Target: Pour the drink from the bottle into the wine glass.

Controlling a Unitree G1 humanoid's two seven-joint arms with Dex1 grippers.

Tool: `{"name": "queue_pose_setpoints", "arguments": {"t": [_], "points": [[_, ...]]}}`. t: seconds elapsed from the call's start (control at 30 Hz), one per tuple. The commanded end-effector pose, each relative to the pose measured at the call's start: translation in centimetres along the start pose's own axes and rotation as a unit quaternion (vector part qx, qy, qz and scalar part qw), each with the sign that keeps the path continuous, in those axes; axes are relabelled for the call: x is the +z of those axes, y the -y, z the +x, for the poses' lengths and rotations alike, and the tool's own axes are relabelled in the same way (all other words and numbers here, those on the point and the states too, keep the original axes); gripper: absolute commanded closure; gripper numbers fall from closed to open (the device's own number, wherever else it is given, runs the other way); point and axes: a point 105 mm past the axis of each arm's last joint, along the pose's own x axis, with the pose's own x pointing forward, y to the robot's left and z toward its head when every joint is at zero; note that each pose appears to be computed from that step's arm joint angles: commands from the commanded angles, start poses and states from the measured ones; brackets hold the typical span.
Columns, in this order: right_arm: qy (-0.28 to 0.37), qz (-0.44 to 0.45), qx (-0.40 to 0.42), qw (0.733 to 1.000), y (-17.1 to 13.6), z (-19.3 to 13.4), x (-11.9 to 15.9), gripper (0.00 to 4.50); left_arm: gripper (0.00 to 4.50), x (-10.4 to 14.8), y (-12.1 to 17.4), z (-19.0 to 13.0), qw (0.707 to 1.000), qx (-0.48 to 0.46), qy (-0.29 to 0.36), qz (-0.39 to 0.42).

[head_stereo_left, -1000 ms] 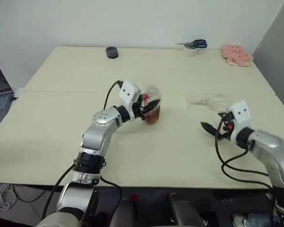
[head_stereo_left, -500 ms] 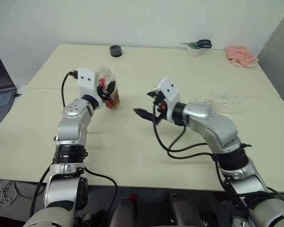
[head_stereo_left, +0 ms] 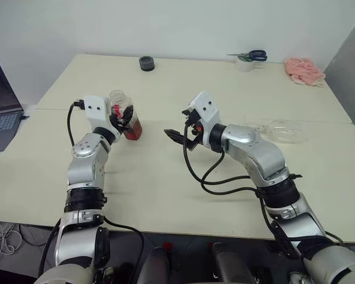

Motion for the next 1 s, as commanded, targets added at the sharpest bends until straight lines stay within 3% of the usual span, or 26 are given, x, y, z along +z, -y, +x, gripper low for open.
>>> {"name": "queue_pose_setpoints", "arguments": {"t": [0.03,0.13,0.17,0.33,0.63,0.8,1.0], "points": [[0.023,-0.012,-0.003,1.0,0.2,-0.4,1.4,0.0,1.13,0.0,-0.7,-0.2,1.0,0.012,0.006,-0.002],[0.021,-0.009,-0.007,1.0,0.3,-0.5,1.3,0.0,0.16,-0.3,-0.7,-0.3,1.0,0.013,0.001,0.001],[0.021,-0.008,-0.009,1.0,0.4,-0.5,1.3,0.0,0.05,-0.4,-0.8,-0.4,1.0,0.013,-0.002,0.003],[0.027,-0.007,-0.025,0.999,1.1,-0.8,1.5,0.0,0.05,-1.9,-0.7,-2.0,1.0,0.007,-0.026,0.007],[0.026,0.07,-0.145,0.987,6.4,-6.9,-1.6,0.0,0.05,-5.8,0.5,-8.4,0.997,-0.037,-0.068,-0.012],[0.017,0.15,-0.222,0.963,8.4,-11.2,-4.5,0.0,0.05,-5.2,5.3,-10.8,0.983,-0.17,-0.061,-0.021],[0.046,0.253,-0.315,0.914,8.9,-14.0,-7.6,0.0,0.05,-3.7,12.7,-10.1,0.936,-0.343,-0.061,0.043]]}}
